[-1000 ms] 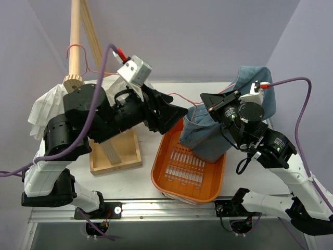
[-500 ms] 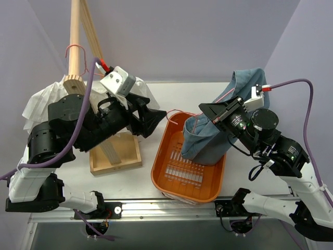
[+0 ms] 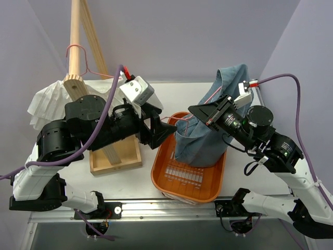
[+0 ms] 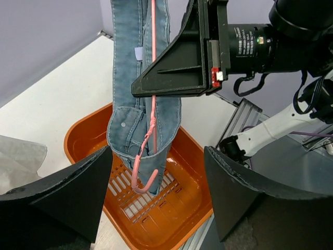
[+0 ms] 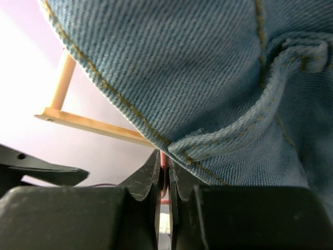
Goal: Remove the skirt from the hanger
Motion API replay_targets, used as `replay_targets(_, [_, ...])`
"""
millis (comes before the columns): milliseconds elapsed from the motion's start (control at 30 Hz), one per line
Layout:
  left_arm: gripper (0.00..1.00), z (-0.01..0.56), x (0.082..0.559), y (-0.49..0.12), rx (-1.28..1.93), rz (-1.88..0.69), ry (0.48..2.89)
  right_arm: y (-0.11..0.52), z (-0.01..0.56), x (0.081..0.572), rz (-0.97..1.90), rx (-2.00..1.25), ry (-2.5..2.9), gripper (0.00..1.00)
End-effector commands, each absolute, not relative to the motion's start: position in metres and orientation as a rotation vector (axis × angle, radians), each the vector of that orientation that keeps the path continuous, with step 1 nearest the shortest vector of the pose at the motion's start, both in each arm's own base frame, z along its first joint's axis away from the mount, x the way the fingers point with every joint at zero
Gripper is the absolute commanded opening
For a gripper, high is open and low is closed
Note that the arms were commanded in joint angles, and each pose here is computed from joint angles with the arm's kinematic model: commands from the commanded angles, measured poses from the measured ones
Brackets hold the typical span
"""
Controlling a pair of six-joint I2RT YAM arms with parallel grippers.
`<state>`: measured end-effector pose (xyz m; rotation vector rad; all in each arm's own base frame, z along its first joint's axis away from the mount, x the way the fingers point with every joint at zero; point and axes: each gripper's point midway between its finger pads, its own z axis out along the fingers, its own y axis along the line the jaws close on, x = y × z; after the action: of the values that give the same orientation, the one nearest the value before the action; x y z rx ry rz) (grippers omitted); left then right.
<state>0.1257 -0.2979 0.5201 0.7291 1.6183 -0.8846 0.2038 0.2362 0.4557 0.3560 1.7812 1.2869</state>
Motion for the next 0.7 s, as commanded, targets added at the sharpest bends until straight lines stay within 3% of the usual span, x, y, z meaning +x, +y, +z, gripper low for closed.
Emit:
replay_targets(0, [0.80,0.520,0.117,-0.294,0.748,-0.918,1.624,0.235,0.511,0.192,1.435,0.286,1.589,0.00])
replay_targets(233, [0.78,0.502,0.120,-0.298,0.752,-0.890,1.682,0.244,0.523,0.187,1.506,0.250,1.564,0.00])
replay_targets(267, [0.72,0.502,0.119,-0.298,0.753,-0.897,1.680,0.246,0.523,0.188,1.508,0.246,1.567,0.00])
replay_targets(367, [0.29,0.504,0.121,-0.297,0.723,-0.900,1.677,0.251,0.519,0.189,1.512,0.233,1.577,0.00])
replay_targets(400, [0.03,0.505,0.124,-0.295,0.700,-0.888,1.681,0.254,0.514,0.190,1.512,0.227,1.589,0.00])
replay_targets(500, [0.02,0.509,0.135,-0.282,0.600,-0.844,1.694,0.255,0.506,0.191,1.486,0.201,1.606,0.01])
replay_targets(533, [0.02,0.511,0.137,-0.278,0.573,-0.841,1.695,0.255,0.498,0.192,1.455,0.193,1.634,0.29])
replay_targets(567, [0.02,0.512,0.140,-0.274,0.550,-0.825,1.696,0.253,0.492,0.193,1.411,0.168,1.654,0.46])
replay_targets(633, [0.02,0.513,0.141,-0.268,0.533,-0.814,1.695,0.248,0.474,0.193,1.329,0.150,1.721,0.73])
replay_targets(667, [0.02,0.514,0.141,-0.267,0.529,-0.809,1.694,0.243,0.468,0.196,1.282,0.161,1.738,0.80])
